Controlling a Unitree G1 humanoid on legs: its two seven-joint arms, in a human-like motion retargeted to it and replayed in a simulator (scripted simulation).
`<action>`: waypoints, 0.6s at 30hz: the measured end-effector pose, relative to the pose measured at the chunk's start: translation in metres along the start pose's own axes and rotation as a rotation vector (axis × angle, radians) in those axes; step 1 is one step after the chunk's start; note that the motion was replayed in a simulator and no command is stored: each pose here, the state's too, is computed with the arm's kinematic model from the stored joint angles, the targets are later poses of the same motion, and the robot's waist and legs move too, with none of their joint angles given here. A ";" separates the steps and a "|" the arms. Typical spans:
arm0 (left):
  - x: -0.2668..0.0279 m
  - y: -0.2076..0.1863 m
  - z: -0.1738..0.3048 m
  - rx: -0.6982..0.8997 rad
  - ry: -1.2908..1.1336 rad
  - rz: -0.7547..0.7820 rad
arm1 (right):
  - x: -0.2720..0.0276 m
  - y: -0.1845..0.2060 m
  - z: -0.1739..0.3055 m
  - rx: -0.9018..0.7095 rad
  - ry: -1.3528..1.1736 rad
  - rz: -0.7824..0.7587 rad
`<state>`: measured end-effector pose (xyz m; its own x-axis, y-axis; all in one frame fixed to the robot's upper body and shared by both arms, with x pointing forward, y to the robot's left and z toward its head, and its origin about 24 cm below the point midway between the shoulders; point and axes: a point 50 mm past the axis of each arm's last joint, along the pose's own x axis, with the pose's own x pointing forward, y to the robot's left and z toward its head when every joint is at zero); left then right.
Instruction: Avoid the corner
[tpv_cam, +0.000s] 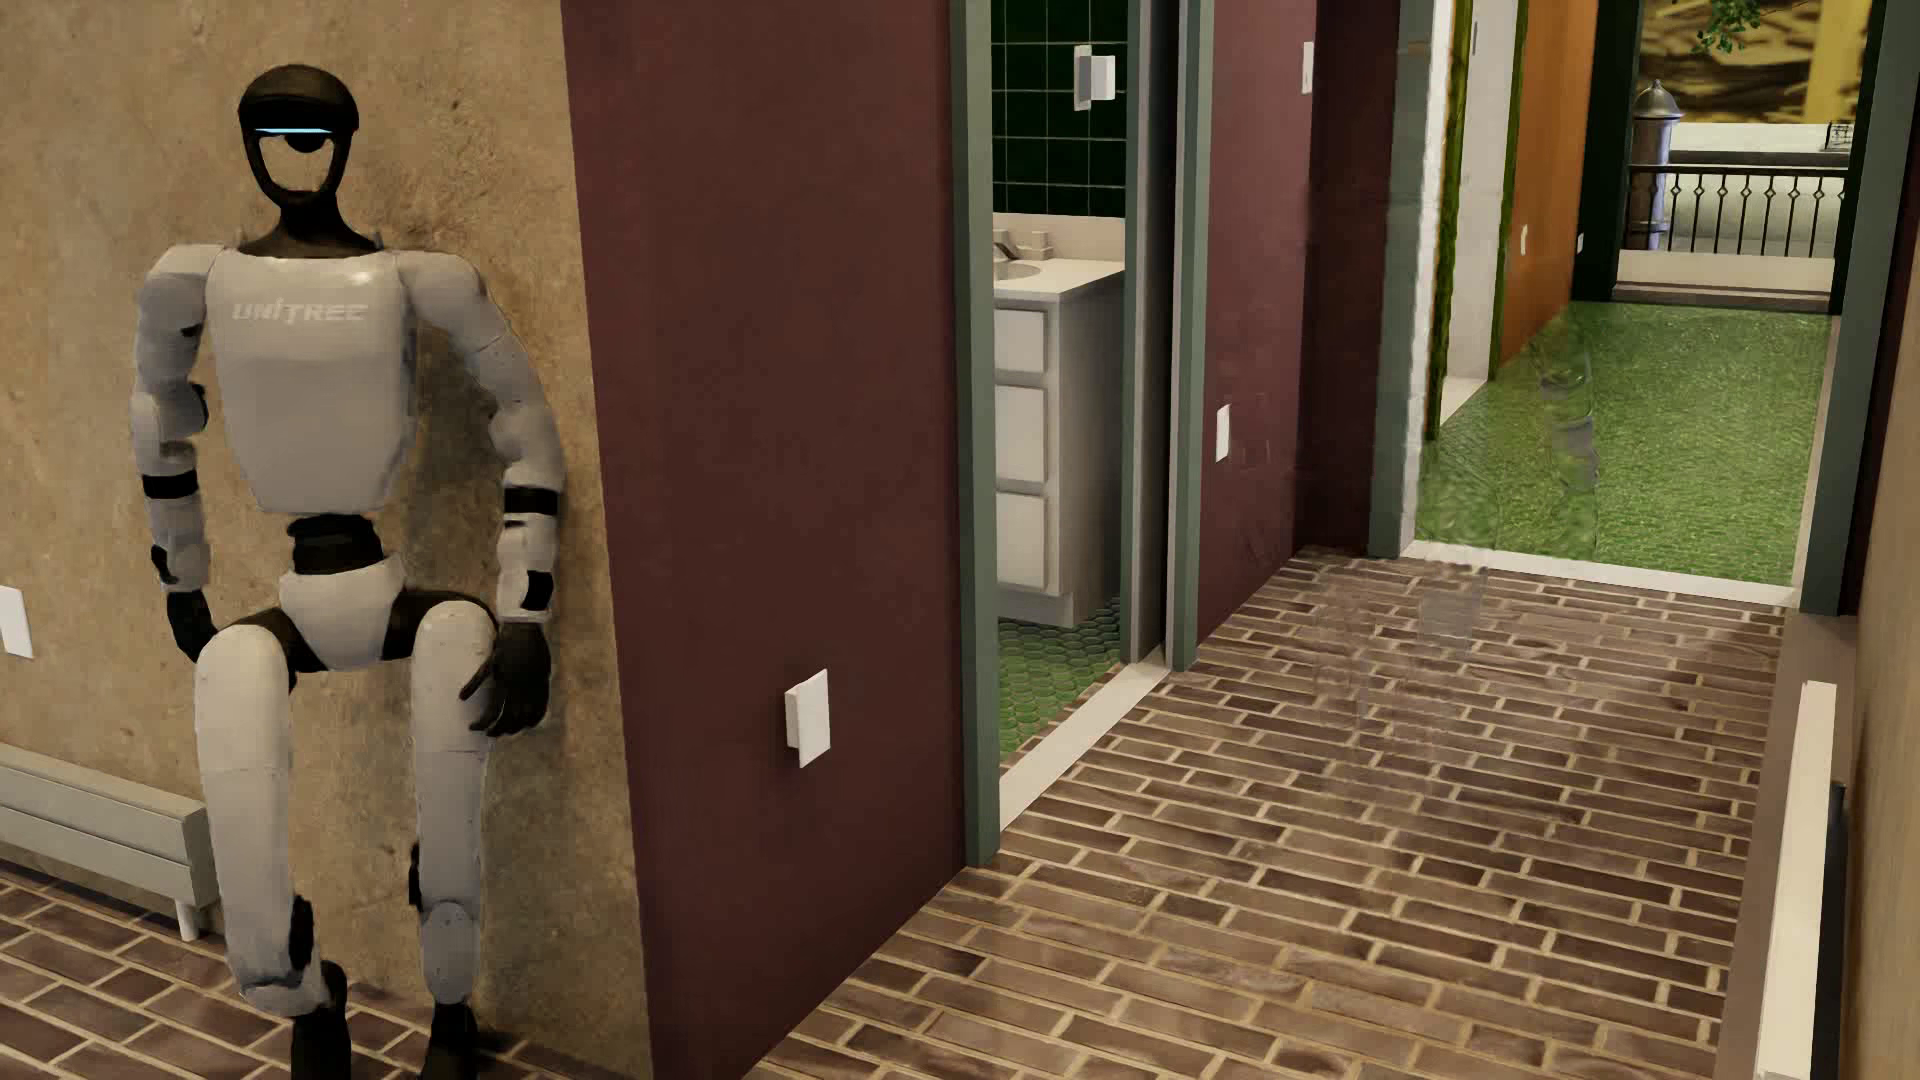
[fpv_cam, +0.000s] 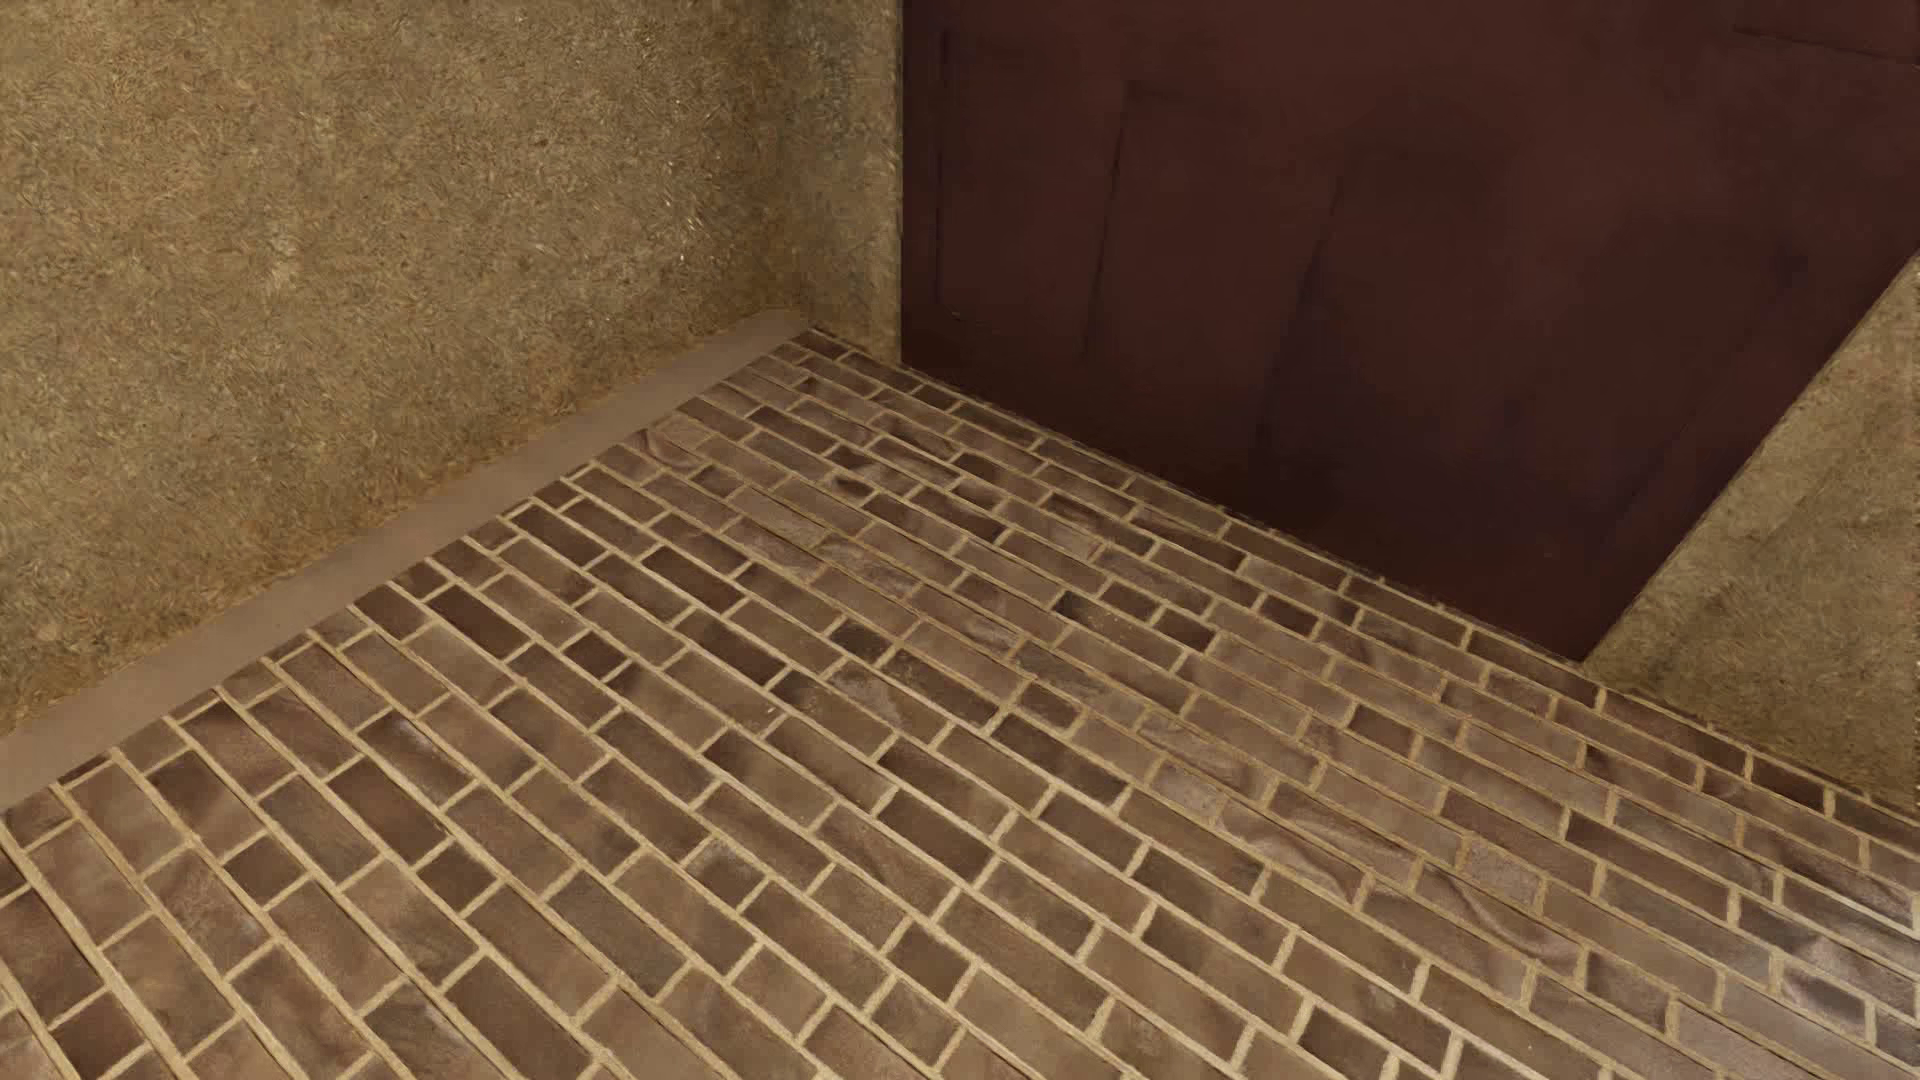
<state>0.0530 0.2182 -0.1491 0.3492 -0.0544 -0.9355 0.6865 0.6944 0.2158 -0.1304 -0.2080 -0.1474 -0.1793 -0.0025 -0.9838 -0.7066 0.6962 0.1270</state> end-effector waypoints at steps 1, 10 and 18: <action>0.001 0.014 0.016 -0.037 -0.062 0.048 | 0.000 -0.004 0.004 0.024 -0.016 -0.014; -0.013 -0.048 -0.035 0.004 0.111 -0.128 | -0.011 -0.094 0.023 0.225 -0.121 -0.280; -0.035 -0.069 -0.073 0.045 0.221 -0.205 | -0.023 -0.134 0.048 0.236 -0.223 -0.382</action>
<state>-0.0532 0.2239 -0.1517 0.0571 -0.0293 -0.9979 0.7574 0.6524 0.0242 0.0014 -0.2672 -0.1475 0.2309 -0.1535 -0.9608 -0.5142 0.8190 -0.2545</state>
